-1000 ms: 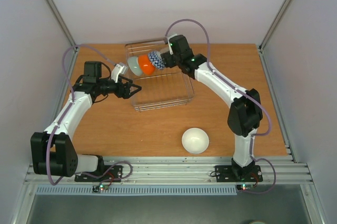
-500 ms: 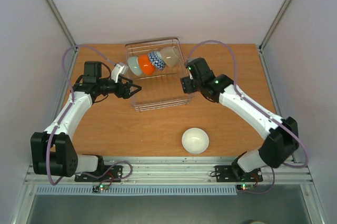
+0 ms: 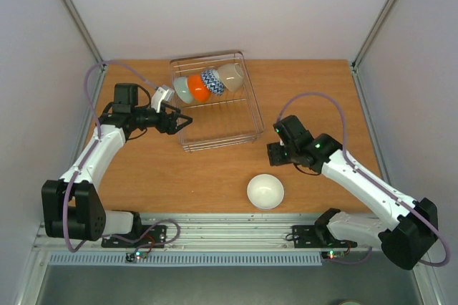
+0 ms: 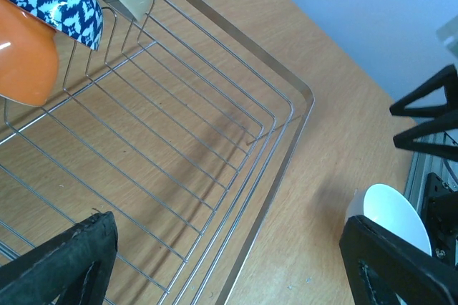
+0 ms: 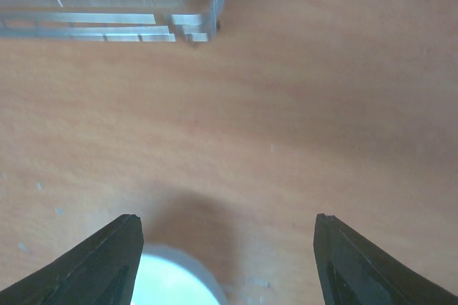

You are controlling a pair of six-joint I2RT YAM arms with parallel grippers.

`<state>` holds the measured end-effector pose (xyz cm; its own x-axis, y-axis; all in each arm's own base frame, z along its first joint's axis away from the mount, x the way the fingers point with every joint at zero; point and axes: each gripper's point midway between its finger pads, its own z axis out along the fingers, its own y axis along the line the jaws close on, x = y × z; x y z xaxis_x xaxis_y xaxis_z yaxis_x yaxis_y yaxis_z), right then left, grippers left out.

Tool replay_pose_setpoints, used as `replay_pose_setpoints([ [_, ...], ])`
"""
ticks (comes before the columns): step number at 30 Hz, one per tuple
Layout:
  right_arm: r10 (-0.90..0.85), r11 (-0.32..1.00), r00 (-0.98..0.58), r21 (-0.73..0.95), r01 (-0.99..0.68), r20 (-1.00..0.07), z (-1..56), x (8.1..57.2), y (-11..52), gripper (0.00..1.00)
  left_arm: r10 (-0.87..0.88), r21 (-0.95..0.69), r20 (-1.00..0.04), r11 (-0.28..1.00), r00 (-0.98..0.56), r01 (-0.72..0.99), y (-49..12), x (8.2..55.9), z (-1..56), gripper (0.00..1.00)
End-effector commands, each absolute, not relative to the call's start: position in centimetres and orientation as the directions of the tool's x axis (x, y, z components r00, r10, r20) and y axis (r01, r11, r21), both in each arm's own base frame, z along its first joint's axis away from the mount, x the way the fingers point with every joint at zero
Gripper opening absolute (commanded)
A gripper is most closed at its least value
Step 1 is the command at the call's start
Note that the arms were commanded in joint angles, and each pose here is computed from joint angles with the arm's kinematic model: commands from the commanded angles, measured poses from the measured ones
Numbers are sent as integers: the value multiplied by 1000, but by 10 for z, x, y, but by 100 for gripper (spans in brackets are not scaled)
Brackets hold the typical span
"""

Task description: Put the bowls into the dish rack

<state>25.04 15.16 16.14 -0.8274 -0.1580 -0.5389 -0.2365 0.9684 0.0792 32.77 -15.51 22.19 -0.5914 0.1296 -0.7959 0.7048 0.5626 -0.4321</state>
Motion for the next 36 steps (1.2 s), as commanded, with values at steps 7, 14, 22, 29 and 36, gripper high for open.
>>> replay_pose_setpoints([
  [7,-46,985,-921,136,-106,-388,127,197,133,67,117,-421,-821,537,-558,731,-158,327,231,85],
  [14,-47,986,-936,132,-98,-348,116,184,132,67,115,-421,-823,534,-556,734,-158,327,231,85],
  [22,-57,983,-955,149,-104,-292,92,167,144,64,117,-416,-824,541,-555,731,-157,327,232,85],
  [29,-50,985,-962,143,-91,-268,79,159,145,56,117,-423,-819,540,-562,728,-158,328,229,85],
  [36,-62,983,-964,149,-103,-257,70,153,151,48,116,-426,-818,537,-564,728,-158,328,229,85],
])
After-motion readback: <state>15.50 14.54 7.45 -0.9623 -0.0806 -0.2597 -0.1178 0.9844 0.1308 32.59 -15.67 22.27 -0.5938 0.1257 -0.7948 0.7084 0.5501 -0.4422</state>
